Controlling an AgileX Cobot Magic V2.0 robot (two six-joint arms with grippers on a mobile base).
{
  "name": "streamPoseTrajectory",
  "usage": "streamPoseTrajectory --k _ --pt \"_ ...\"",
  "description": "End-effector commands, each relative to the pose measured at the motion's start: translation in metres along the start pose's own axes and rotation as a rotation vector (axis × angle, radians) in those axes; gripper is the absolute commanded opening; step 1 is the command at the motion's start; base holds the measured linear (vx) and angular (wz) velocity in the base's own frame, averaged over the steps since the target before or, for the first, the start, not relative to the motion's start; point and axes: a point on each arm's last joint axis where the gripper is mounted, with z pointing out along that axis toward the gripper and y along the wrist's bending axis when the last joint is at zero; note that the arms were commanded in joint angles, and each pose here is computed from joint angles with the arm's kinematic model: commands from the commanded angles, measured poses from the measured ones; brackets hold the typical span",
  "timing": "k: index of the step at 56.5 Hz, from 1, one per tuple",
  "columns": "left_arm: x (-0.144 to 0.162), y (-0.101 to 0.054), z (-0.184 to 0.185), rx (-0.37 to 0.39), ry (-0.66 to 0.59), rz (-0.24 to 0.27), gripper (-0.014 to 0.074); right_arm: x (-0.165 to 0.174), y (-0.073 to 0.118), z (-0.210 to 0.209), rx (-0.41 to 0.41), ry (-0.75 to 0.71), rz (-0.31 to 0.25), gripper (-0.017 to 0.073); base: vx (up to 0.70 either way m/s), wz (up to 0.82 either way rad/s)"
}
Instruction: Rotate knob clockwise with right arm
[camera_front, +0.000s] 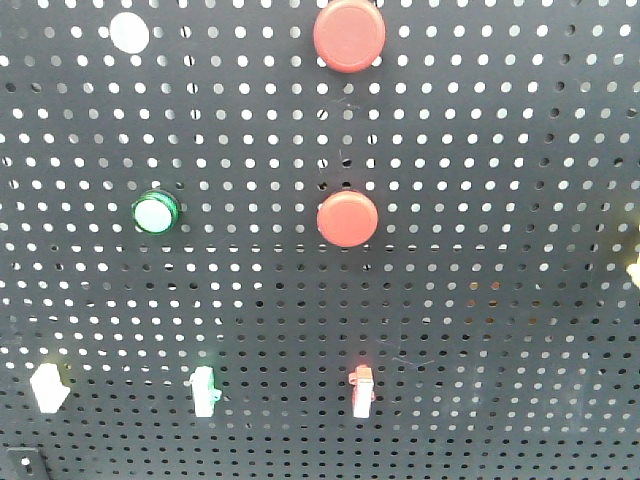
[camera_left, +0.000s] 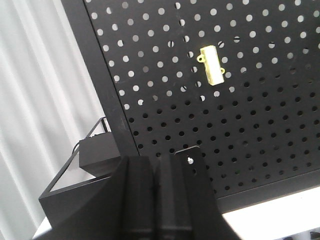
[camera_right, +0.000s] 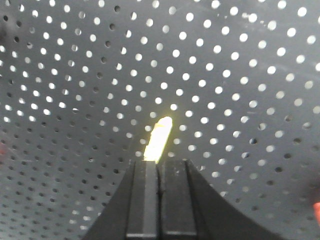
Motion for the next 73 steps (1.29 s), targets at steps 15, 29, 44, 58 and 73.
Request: streamPoseTrajectory --k 15,29,44,58,73 --pt "0.003 -0.002 -0.001 -0.005 -0.061 -0.01 -0.0006 0.028 0.029 0.02 -0.143 -0.088 0.156 -0.0008 0.0 0.0" --pt "0.003 -0.002 -0.001 -0.005 -0.061 -0.01 -0.0006 0.114 0.059 0.029 -0.153 -0.191 0.313 -0.0008 0.0 0.0" --pt "0.003 -0.002 -0.001 -0.005 -0.061 -0.01 -0.0006 0.168 0.05 0.015 0.107 -0.174 0.303 -0.0008 0.0 0.0" --pt "0.003 -0.002 -0.001 -0.005 -0.061 -0.01 -0.0006 0.197 0.05 -0.01 0.316 -0.23 0.25 -0.0008 0.0 0.0" --pt "0.003 -0.002 -0.001 -0.005 -0.061 -0.01 -0.0006 0.202 0.046 -0.015 0.429 -0.191 0.256 -0.0008 0.0 0.0"
